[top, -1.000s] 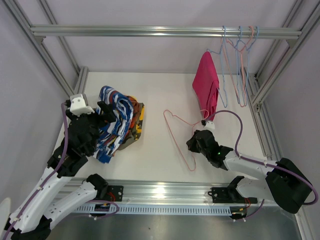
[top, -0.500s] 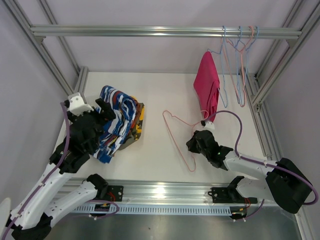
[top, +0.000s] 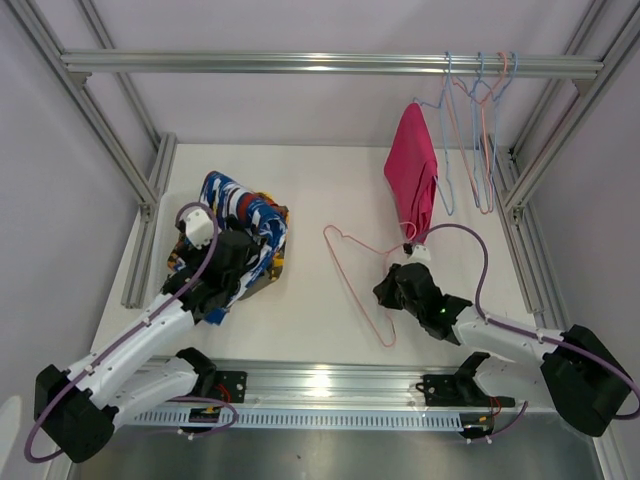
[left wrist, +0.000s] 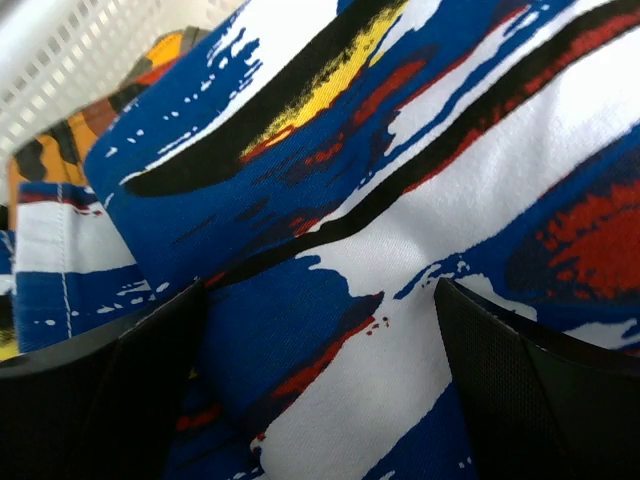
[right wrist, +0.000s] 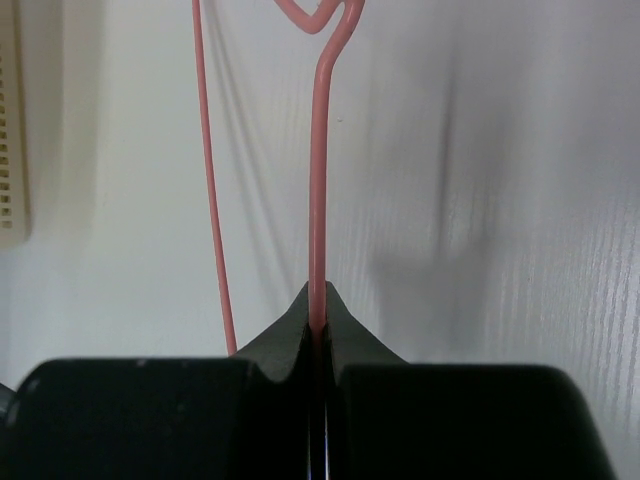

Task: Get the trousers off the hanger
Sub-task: Place the trousers in the bin.

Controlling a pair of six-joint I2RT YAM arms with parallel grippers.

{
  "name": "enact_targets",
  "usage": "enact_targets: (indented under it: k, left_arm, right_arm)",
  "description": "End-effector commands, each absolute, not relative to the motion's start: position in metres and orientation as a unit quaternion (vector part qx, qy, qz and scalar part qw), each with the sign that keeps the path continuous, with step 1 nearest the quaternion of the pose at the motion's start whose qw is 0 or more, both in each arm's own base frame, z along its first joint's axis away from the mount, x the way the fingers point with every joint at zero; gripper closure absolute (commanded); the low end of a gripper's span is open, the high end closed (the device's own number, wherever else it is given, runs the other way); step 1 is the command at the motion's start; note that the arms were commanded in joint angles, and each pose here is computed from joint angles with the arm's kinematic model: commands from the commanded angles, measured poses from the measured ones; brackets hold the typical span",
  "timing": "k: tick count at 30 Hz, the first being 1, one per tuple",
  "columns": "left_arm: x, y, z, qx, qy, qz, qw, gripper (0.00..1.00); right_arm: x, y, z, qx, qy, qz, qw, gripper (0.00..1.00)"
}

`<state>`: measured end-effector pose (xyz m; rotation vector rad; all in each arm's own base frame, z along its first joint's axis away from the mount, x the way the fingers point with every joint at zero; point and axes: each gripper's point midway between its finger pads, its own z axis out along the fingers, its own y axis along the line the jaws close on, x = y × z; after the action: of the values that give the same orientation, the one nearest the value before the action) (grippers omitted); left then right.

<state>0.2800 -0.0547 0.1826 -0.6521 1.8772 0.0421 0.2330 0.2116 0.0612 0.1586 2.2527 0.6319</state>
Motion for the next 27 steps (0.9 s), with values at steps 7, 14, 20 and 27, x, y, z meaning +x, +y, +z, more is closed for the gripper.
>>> enact_targets:
  k: [7, 14, 20, 27]
  left_arm:
    - [0.272, -0.054, 0.143, -0.317, 0.800, 0.007, 0.509, 0.00]
    - [0.264, -0.055, 0.222, -0.305, 0.769, -0.064, 0.558, 0.00]
    - [0.258, -0.066, 0.297, -0.254, 0.748, -0.130, 0.599, 0.01]
    - [0.253, -0.094, 0.351, -0.140, 0.767, -0.119, 0.614, 0.01]
  right_arm:
    - [0.230, 0.210, 0.091, 0.036, 0.870, 0.266, 0.413, 1.00]
    - [0.227, 0.208, 0.118, 0.020, 0.865, 0.263, 0.426, 1.00]
    - [0.224, 0.214, 0.146, -0.020, 0.857, 0.263, 0.442, 1.00]
    - [0.222, 0.224, 0.204, -0.076, 0.829, 0.245, 0.497, 1.00]
